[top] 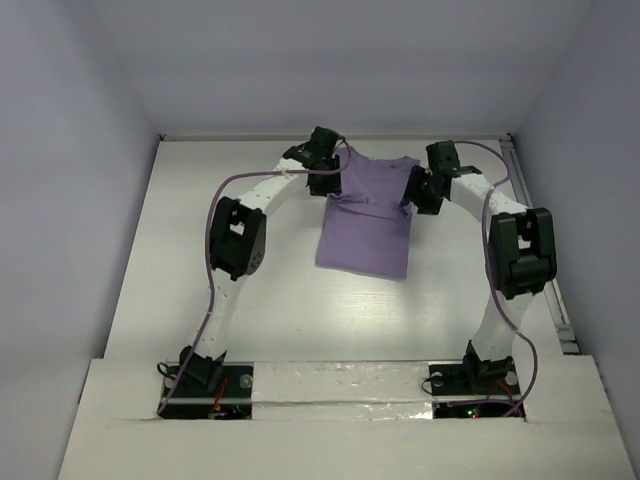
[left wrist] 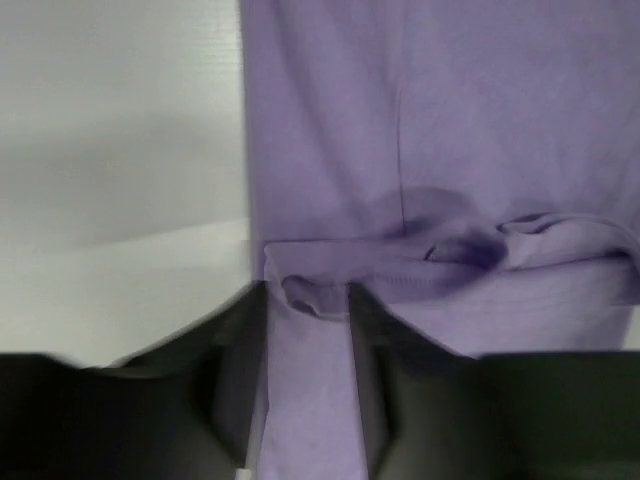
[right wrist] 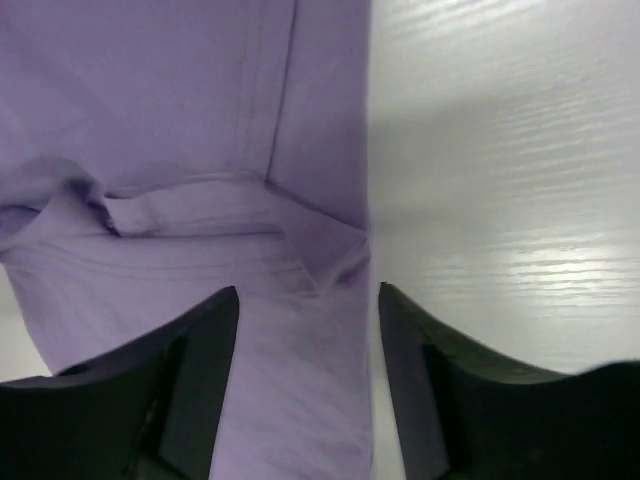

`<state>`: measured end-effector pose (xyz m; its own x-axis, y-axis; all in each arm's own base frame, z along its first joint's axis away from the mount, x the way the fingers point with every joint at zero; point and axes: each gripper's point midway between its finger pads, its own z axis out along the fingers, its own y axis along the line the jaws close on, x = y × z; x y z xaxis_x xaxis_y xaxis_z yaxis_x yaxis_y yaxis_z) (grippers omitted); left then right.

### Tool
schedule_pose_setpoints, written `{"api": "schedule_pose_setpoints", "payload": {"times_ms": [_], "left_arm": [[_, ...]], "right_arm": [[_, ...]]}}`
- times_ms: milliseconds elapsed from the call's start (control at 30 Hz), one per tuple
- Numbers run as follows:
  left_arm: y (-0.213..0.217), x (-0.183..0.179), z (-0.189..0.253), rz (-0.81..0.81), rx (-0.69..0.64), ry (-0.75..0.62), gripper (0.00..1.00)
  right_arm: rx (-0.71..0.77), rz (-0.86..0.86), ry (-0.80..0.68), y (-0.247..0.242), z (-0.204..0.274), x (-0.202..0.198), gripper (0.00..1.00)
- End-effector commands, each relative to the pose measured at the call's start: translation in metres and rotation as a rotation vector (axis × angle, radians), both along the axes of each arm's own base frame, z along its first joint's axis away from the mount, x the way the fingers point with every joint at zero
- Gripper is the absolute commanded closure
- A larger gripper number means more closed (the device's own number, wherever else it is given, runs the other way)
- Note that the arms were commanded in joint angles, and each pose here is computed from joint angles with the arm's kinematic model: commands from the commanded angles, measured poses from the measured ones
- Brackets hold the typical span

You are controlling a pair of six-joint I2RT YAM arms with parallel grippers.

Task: Fold and stack the t-shirts
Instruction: Fold the folded rectangular tshirt in 1/3 of the way

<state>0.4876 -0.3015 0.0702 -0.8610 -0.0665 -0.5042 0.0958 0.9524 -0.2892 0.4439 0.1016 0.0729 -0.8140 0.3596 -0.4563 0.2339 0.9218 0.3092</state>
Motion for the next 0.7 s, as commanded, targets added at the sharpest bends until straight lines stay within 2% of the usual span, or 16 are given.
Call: {"api": "schedule_pose_setpoints", "payload": {"times_ms": [0, 33, 100, 133, 167, 200, 233, 267, 333, 367, 467, 667], "left_arm": [[0.004, 0.023, 0.105, 0.046, -0.094, -0.229, 0.63], [0.006, 0.022, 0.117, 0.052, -0.098, -0.252, 0.5], [0.018, 0.012, 0.146, 0.082, -0.106, -0.307, 0.43], [0.021, 0.005, 0.145, 0.082, -0.116, -0.306, 0.42], [0.019, -0.015, 0.141, 0.062, -0.143, -0.301, 0.47], [0.009, -0.03, 0.137, 0.041, -0.188, -0.282, 0.52], [0.004, -0.044, 0.127, 0.025, -0.213, -0.255, 0.65], [0.0, -0.067, 0.104, -0.009, -0.246, -0.202, 0.73], [-0.019, -0.095, 0.089, -0.053, -0.308, -0.159, 0.91], [-0.016, -0.116, 0.057, -0.06, -0.282, -0.092, 0.93], [-0.008, -0.141, 0.02, -0.047, -0.245, -0.029, 0.97], [0.008, -0.16, -0.017, -0.035, -0.199, 0.027, 0.98]], "right_arm": [[0.015, 0.033, -0.095, 0.002, 0.051, 0.019, 0.34], [0.027, 0.043, -0.127, 0.004, 0.068, 0.019, 0.29], [0.05, 0.072, -0.15, 0.012, 0.078, 0.011, 0.32], [0.073, 0.093, -0.198, 0.02, 0.093, 0.008, 0.66], [0.093, 0.108, -0.18, 0.023, 0.084, 0.001, 0.93], [0.123, 0.138, -0.179, 0.035, 0.082, -0.004, 1.0], [0.172, 0.194, -0.186, 0.056, 0.083, -0.007, 1.0], [0.179, 0.216, -0.16, 0.067, 0.071, -0.009, 1.0], [0.186, 0.286, -0.139, 0.097, 0.063, -0.015, 1.0], [0.183, 0.303, -0.135, 0.106, 0.06, -0.016, 1.0], [0.164, 0.345, -0.13, 0.131, 0.05, -0.014, 1.0], [0.145, 0.356, -0.054, 0.143, 0.011, -0.008, 1.0]]}}
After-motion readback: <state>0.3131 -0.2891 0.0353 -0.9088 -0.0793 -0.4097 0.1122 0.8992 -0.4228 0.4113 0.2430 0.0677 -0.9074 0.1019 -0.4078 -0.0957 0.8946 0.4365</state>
